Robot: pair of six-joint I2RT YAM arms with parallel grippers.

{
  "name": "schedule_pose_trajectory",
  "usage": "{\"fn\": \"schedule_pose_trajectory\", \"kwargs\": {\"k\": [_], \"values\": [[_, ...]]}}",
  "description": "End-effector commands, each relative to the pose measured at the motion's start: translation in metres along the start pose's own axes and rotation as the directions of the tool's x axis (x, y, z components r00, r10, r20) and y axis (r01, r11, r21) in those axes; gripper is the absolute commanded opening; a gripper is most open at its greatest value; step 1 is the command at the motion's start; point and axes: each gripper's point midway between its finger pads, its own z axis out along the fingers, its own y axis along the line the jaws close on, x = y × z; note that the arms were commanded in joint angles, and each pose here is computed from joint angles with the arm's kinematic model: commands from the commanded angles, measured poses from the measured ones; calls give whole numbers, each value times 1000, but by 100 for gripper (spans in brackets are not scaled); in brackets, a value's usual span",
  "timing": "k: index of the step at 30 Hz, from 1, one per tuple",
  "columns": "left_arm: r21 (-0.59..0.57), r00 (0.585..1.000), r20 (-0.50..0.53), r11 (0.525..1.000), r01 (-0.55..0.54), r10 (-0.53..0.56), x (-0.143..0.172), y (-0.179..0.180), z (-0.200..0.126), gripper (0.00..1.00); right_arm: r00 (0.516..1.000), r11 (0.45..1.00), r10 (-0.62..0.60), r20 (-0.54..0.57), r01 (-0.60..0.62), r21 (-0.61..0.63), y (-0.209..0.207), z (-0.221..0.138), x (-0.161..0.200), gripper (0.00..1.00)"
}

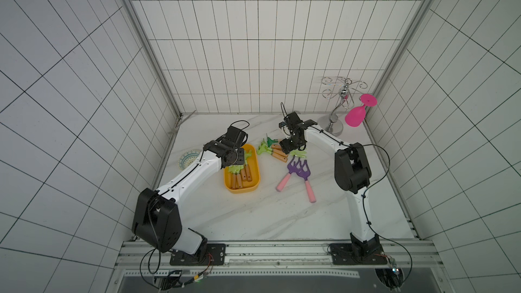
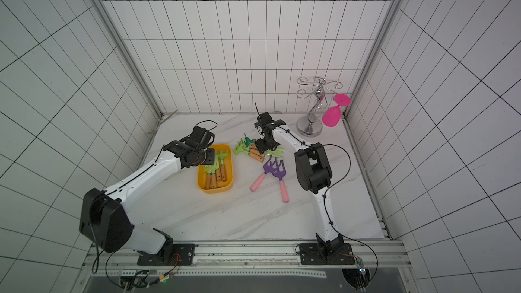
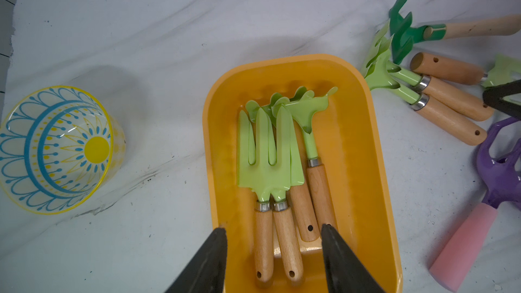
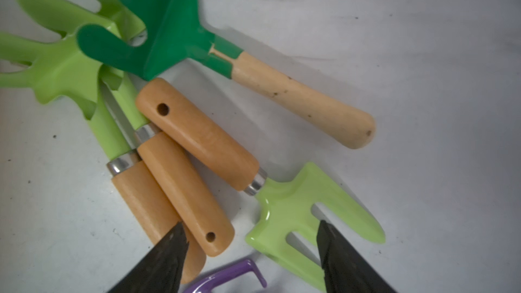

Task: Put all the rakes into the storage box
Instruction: Adjust the rake at the center of the board.

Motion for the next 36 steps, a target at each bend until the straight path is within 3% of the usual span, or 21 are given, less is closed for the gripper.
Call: {"fn": "schedule_pose_trajectory", "kwargs": {"k": [1, 7, 19, 36], "values": [[39, 1000, 21, 999, -12, 12, -3, -4, -2, 56, 998, 997, -54, -33, 55, 56, -3, 7, 1, 76], [46, 1000, 26, 999, -13, 11, -4, -4, -4, 56, 997, 988, -81, -14, 82, 135, -17, 13, -8, 75], [52, 1000, 31, 999, 2, -4, 2, -2, -8, 55, 992, 992, -71, 109, 59, 109, -14, 4, -42, 76], [57, 1000, 4, 998, 4, -5, 9, -4, 2, 55, 997, 988, -71, 16, 68, 139, -21, 34, -19, 76]]}}
